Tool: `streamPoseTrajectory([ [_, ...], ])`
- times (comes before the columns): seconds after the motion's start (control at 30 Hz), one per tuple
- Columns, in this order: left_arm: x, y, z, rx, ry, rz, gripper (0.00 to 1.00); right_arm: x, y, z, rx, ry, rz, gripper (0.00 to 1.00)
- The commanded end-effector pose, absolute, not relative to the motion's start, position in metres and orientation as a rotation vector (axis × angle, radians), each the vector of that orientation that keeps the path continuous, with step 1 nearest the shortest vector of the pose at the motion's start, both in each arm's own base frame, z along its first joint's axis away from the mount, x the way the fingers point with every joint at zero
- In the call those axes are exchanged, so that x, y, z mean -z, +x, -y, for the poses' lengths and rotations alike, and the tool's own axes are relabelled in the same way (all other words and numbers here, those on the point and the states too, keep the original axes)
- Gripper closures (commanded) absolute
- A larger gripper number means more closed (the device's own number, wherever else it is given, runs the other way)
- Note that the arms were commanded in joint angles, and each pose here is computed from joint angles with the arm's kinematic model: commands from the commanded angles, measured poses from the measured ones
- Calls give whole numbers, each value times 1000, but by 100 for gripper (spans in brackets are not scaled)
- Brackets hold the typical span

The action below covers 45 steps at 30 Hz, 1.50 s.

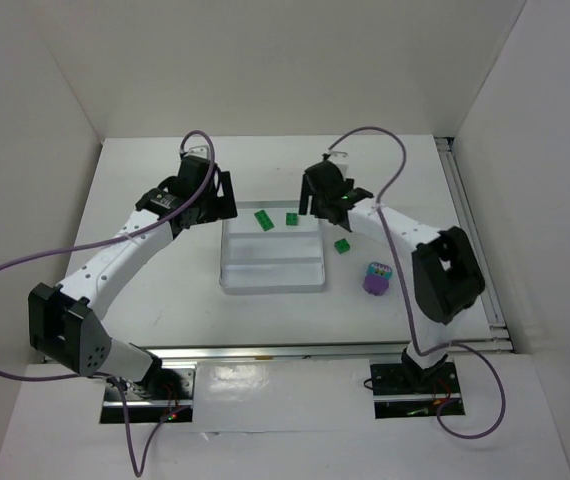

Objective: Sort the legos into containers by color

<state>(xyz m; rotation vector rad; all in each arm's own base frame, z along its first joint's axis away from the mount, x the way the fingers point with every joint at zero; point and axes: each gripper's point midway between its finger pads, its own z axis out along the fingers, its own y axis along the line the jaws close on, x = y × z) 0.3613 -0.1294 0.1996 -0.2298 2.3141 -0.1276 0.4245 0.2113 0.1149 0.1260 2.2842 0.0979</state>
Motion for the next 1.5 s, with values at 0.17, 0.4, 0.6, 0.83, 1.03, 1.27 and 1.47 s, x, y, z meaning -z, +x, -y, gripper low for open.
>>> streamPoseTrajectory([
  [0.17,-201,370,139,140,-194,-2304,0,-115,391,-125,-19,222,-2309,15],
  [0.4,-197,371,146,148,-177,-2320,0,-89,363,-118,17,89,-2410,13],
  [0.6,-196,371,145,142,-165,-2320,0,-63,361,-135,-48,-80,-2500,13],
  [0.83,-197,372,150,147,-154,-2321,0,-44,367,-133,-6,-75,-2517,22],
  [1.03,-197,374,151,147,-154,-2321,0,-31,371,-133,4,-48,-2521,30],
  [1.27,-197,376,152,147,-154,-2321,0,-22,378,-138,-10,-38,-2526,41],
  [1.47,-197,376,154,142,-148,-2319,0,-50,388,-125,62,44,-2432,60],
])
